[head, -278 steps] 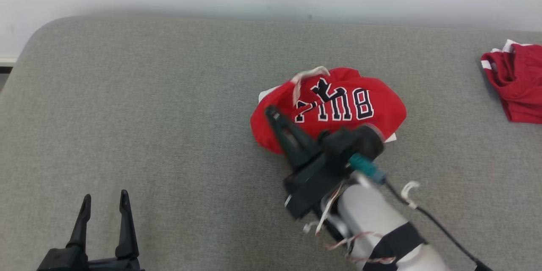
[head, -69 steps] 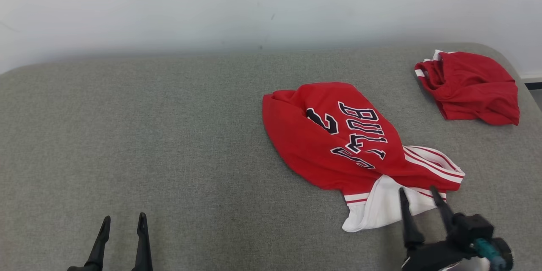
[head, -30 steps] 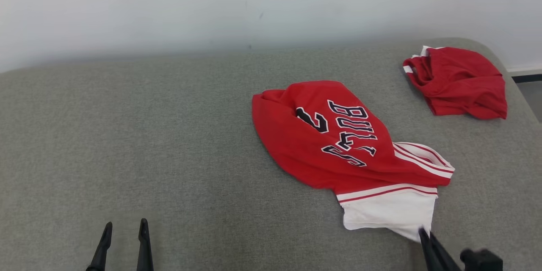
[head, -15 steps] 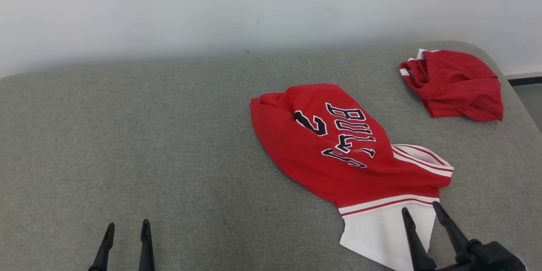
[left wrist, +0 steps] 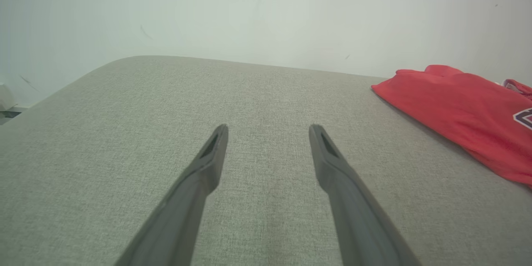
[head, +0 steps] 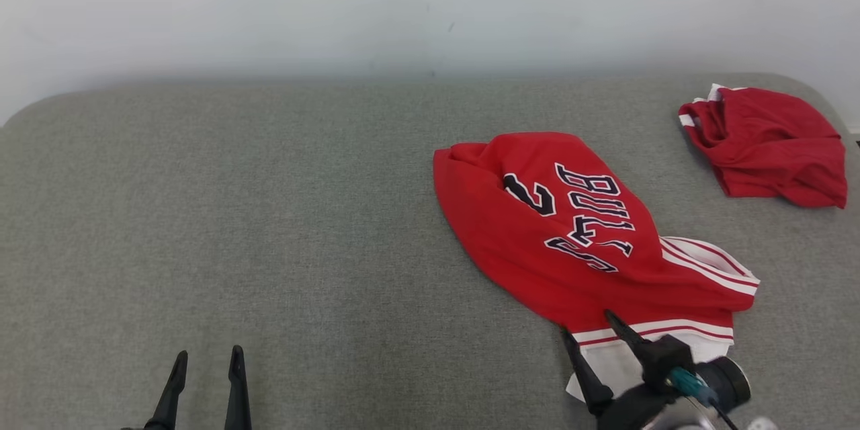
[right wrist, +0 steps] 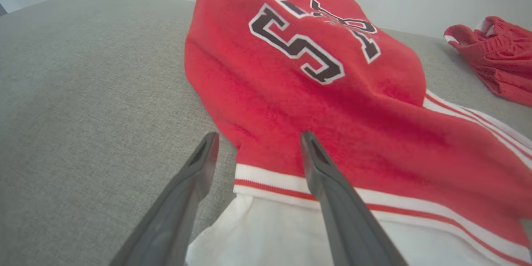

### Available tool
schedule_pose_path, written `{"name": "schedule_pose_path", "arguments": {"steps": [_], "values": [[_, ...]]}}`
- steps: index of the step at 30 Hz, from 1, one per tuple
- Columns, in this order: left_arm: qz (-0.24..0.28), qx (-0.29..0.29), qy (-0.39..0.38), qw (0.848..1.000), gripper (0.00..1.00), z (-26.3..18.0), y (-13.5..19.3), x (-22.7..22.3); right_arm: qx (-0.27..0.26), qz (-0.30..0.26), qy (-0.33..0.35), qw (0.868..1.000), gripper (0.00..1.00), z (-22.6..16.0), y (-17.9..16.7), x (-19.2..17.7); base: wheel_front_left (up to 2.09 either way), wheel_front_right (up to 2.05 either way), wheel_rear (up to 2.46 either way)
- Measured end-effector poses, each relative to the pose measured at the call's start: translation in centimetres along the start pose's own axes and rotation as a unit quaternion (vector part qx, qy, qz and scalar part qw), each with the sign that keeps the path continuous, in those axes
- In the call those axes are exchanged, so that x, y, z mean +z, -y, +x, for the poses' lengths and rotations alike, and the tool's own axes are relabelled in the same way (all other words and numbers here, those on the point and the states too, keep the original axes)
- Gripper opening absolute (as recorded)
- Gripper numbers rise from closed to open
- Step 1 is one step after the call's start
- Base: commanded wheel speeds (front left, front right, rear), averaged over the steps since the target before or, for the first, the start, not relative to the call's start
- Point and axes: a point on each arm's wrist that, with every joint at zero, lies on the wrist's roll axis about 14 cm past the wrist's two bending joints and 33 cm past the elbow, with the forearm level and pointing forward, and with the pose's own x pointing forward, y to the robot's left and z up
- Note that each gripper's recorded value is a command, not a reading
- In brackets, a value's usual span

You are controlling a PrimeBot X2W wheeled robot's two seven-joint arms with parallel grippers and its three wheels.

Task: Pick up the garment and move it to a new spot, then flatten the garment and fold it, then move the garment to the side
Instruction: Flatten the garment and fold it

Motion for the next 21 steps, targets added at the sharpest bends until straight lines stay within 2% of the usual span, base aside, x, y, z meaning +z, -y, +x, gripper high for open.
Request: {"name": "schedule_pose_path", "arguments": {"steps": [4, 5, 6, 10, 15, 18, 21], "values": [[0.000, 0.008, 0.001, 1.000, 1.00, 0.0, -0.4, 0.0, 0.019, -0.016, -0.034, 0.999, 1.00, 1.6, -0.8, -1.3, 0.00, 0.00, 0.00], [0.000, 0.009, 0.000, 1.000, 1.00, -0.1, -0.5, 0.0, 0.023, -0.019, -0.051, 0.998, 0.87, 1.7, -1.1, -2.0, 0.00, 0.00, 0.00], [0.000, 0.012, -0.001, 1.000, 1.00, -0.1, -0.7, 0.0, 0.027, -0.020, -0.061, 0.998, 0.00, 1.8, -1.3, -2.5, 0.00, 0.00, 0.00], [0.000, 0.018, 0.001, 1.000, 1.00, -0.4, -1.1, 0.1, 0.033, -0.021, -0.071, 0.997, 0.00, 2.3, -1.6, -2.9, 0.00, 0.00, 0.00], [-0.001, 0.020, 0.001, 1.000, 1.00, -0.9, -1.1, 0.1, 0.041, -0.015, -0.046, 0.998, 0.00, 1.6, -2.3, -2.0, 0.00, 0.00, 0.00], [-0.003, 0.014, 0.002, 1.000, 1.00, -0.8, -0.7, 0.1, 0.054, -0.019, -0.027, 0.998, 0.00, 0.0, -2.8, -1.7, 0.00, 0.00, 0.00], [-0.003, 0.006, 0.004, 1.000, 1.00, -0.4, -0.2, 0.2, 0.050, -0.029, -0.026, 0.998, 0.00, -2.4, -1.6, -2.3, 0.00, 0.00, 0.00]]}}
